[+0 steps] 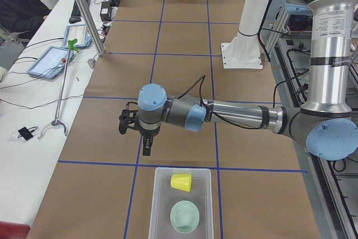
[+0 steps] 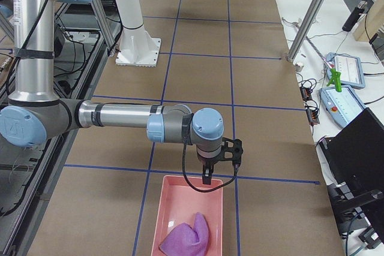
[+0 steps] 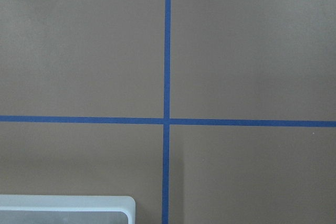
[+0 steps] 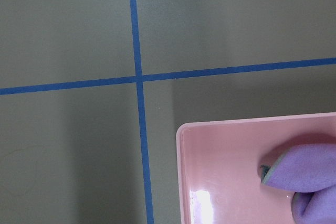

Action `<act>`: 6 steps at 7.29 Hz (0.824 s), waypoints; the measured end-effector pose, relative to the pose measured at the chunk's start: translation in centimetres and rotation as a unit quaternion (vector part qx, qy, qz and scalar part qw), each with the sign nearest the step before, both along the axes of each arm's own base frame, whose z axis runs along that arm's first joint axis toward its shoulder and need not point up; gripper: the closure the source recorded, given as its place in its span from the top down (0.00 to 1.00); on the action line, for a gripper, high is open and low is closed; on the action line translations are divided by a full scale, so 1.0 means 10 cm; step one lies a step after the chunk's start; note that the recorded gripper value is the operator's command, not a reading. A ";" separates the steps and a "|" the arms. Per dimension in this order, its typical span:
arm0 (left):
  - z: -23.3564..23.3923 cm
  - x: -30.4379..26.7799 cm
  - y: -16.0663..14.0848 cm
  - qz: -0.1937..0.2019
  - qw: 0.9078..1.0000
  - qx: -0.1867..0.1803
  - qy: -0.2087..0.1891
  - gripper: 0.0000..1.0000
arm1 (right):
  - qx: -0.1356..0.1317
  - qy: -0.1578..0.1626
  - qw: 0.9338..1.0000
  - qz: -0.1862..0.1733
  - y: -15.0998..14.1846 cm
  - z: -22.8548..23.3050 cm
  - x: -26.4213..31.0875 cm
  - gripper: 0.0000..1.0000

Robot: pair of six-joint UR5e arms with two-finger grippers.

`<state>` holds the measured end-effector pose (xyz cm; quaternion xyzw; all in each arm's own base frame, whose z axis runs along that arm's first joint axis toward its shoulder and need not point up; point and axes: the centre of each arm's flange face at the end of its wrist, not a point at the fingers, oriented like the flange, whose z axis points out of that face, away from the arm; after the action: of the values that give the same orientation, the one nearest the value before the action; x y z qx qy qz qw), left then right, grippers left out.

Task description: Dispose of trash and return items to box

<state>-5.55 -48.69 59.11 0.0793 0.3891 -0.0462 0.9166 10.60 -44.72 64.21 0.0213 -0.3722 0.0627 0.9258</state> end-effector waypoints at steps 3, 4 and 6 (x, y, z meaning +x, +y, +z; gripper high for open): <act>0.10 -0.01 0.07 -0.001 1.000 -0.011 0.000 0.99 | -0.003 0.000 1.000 -0.003 0.01 0.02 -0.03 1.00; 0.12 -0.01 0.08 -0.001 1.000 -0.013 -0.001 0.99 | -0.003 0.000 1.000 -0.004 0.01 0.02 -0.04 1.00; 0.16 -0.01 0.08 0.000 1.000 -0.016 -0.001 0.99 | 0.000 0.002 1.000 -0.012 -0.02 0.00 -0.10 1.00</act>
<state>-5.61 -47.94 60.74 0.0645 0.3877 -0.0527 0.9180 9.56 -44.96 64.22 0.0166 -0.3709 0.0520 0.9271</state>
